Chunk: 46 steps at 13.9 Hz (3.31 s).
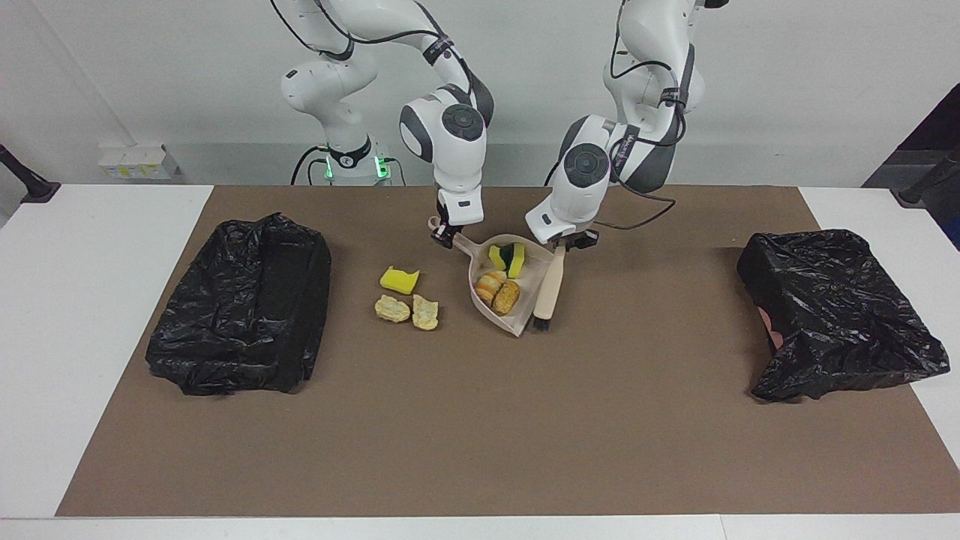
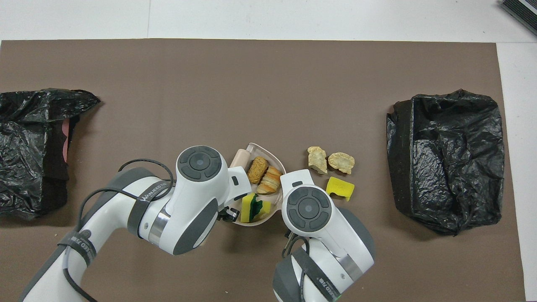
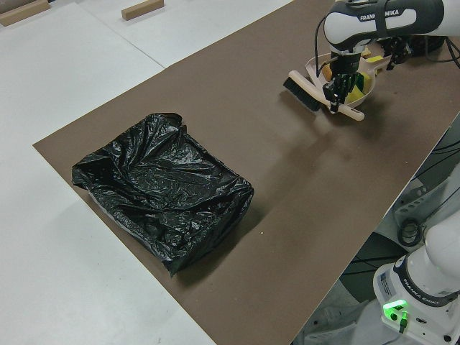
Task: Sweep and dump trash in bin
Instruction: 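Carry the loaded dustpan to the nearby black bag with the right gripper, then tip the dustpan into the bag while the left gripper withdraws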
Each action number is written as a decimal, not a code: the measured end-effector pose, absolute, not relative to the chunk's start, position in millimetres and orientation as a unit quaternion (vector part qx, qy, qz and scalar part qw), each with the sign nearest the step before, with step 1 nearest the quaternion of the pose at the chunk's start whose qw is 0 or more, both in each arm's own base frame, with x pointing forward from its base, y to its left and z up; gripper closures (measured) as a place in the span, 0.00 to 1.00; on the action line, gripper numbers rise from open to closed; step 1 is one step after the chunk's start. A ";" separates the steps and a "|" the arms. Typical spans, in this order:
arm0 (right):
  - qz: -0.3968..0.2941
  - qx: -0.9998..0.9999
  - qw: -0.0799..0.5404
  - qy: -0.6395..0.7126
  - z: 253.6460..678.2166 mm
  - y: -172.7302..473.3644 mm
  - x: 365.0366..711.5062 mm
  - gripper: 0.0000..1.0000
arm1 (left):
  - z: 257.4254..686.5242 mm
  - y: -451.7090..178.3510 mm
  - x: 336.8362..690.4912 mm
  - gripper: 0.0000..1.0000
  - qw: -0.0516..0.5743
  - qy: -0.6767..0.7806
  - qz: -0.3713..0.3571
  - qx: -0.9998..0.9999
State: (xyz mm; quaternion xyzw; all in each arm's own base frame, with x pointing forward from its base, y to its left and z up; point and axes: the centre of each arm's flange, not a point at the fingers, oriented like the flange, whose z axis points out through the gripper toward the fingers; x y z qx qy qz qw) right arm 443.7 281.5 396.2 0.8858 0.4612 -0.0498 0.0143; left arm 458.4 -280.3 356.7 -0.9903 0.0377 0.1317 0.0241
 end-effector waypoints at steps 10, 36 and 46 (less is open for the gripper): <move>-0.027 0.895 -0.009 0.444 555.0 -47.9 494.9 0.67 | 330.2 -335.9 361.2 0.73 -0.034 -0.037 0.106 -0.993; -0.350 0.633 0.277 0.633 579.6 -57.0 515.5 0.67 | 493.6 -142.1 576.3 0.00 -0.085 -0.029 -0.001 -0.996; -0.106 0.958 0.100 0.246 560.5 124.8 500.0 0.67 | 545.8 6.7 565.7 0.00 -0.047 0.008 0.009 -0.999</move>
